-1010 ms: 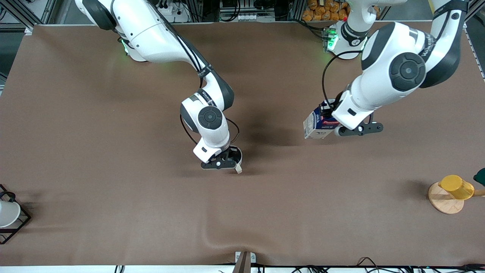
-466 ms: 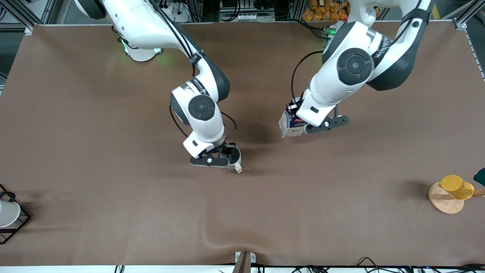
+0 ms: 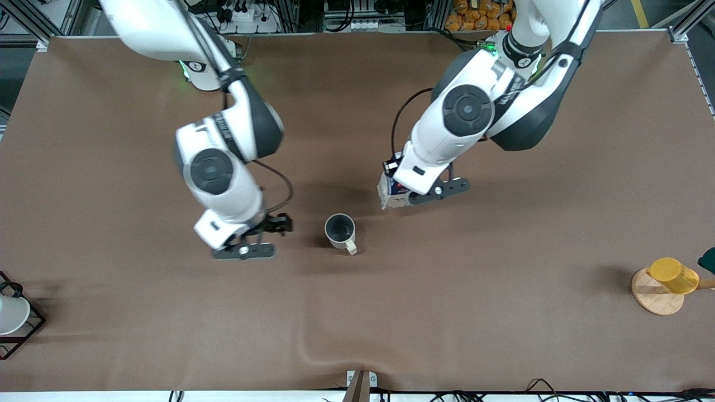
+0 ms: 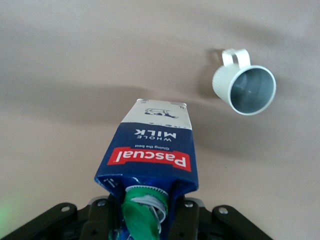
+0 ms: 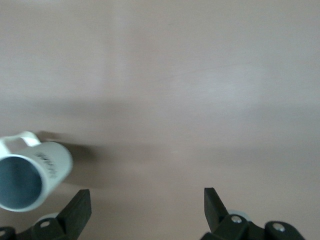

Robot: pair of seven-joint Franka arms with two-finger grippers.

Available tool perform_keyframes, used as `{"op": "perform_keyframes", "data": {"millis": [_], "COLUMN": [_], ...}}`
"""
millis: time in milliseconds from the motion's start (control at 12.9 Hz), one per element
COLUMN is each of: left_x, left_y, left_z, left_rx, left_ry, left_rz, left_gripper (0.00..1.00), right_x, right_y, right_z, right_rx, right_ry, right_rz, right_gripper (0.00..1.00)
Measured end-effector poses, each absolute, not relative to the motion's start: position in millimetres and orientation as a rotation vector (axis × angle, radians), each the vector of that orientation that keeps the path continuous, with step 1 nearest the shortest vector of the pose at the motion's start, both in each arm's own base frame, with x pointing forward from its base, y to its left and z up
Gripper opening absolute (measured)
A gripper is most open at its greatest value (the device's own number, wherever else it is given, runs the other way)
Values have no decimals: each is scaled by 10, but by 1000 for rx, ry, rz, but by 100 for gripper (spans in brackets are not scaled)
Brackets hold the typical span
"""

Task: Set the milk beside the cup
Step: 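Lower the milk beside the mug with the left gripper while the right gripper withdraws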

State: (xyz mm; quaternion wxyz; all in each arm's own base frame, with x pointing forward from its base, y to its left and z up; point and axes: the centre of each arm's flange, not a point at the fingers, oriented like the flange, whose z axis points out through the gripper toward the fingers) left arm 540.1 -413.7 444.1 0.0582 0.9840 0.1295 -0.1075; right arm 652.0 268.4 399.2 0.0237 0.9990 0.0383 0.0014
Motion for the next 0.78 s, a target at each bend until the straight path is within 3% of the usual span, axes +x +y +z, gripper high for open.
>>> {"op": "perform_keyframes", "data": {"millis": [466,777], "left_x": [5296,5088], "left_y": [-4659,-5000], "left_z": [4117,3924], "left_rx": [2967,3008], "left_ry": [123,53], "left_rz": [-287,-268], "left_gripper": [40,40], "right_x": [6454,6187], "right_y": [1515,736], "right_z": [4470,4781], "right_rx": [3081,3089], "right_ry": [256,268], "right_rz": [-71,-68], "right_gripper": [100,100]}}
